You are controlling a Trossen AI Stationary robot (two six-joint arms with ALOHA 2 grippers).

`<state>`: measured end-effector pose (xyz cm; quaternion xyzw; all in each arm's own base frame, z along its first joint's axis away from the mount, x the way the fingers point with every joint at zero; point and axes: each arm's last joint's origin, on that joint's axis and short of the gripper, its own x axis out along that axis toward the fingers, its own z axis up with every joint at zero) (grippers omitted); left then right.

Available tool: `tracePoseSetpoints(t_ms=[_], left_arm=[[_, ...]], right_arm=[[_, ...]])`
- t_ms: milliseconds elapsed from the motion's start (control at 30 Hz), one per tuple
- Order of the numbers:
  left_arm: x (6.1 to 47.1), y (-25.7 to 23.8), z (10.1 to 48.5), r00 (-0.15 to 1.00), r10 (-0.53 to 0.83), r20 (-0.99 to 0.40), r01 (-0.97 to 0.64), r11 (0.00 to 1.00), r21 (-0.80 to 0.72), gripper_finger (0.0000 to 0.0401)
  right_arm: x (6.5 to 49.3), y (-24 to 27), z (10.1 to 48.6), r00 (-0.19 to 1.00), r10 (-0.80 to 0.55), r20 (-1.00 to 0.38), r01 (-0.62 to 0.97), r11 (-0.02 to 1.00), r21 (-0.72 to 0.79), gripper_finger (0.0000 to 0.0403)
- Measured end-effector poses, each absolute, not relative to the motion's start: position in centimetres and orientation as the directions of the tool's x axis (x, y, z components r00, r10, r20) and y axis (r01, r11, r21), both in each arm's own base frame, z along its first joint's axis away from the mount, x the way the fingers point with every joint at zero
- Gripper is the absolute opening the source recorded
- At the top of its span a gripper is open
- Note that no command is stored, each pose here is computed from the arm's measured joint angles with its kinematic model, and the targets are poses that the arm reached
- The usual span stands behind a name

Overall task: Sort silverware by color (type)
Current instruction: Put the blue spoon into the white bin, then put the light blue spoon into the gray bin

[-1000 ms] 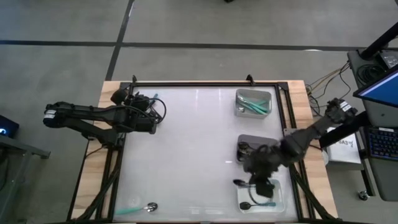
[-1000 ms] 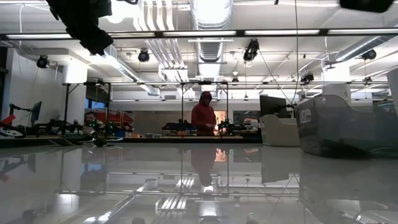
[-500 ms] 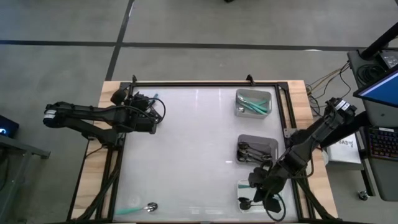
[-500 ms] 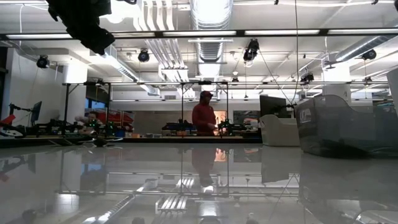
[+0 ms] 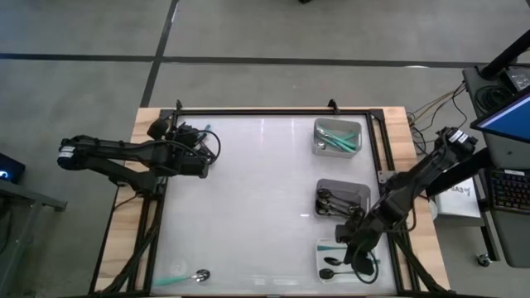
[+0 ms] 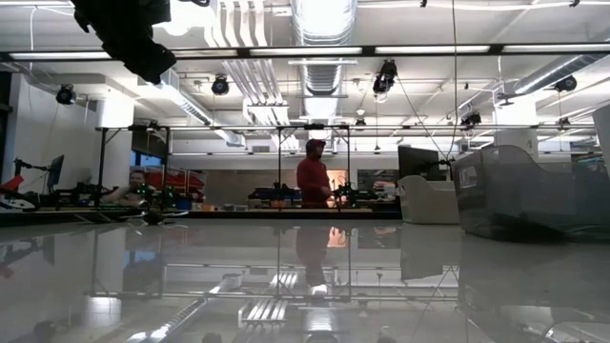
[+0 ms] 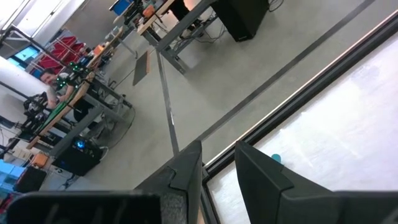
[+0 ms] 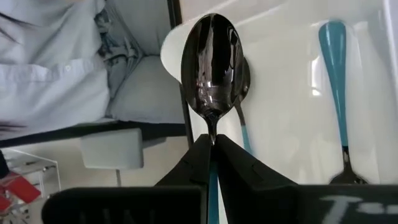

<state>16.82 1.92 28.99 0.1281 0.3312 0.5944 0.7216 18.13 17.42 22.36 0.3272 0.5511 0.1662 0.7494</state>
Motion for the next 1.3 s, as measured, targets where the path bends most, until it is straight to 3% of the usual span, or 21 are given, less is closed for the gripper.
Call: tracePoseSetpoints(t_ms=[467,933,1100,1300], left_arm=[[16.9,1.9,29.0,0.075,0.943,-0.326,-0.774,0.261,0.577,0.0080],[16.9,1.9,29.0,0.078,0.938,-0.337,-0.776,0.269,0.570,0.0080],[17.0,1.5,28.3,0.094,0.816,-0.570,-0.726,0.448,0.521,0.0080],[17.3,0.3,27.2,0.105,0.489,-0.866,-0.586,0.734,0.343,0.0080]], right_arm=[[18.2,17.4,22.2,0.350,0.596,-0.723,0.127,0.734,0.667,0.0012],[18.3,17.3,22.2,0.359,0.590,-0.724,0.070,0.756,0.651,0.0106],[19.1,16.3,22.4,0.392,0.574,-0.719,0.099,0.750,0.654,0.0104],[20.4,14.3,22.8,0.453,0.542,-0.708,0.042,0.780,0.624,0.0086]])
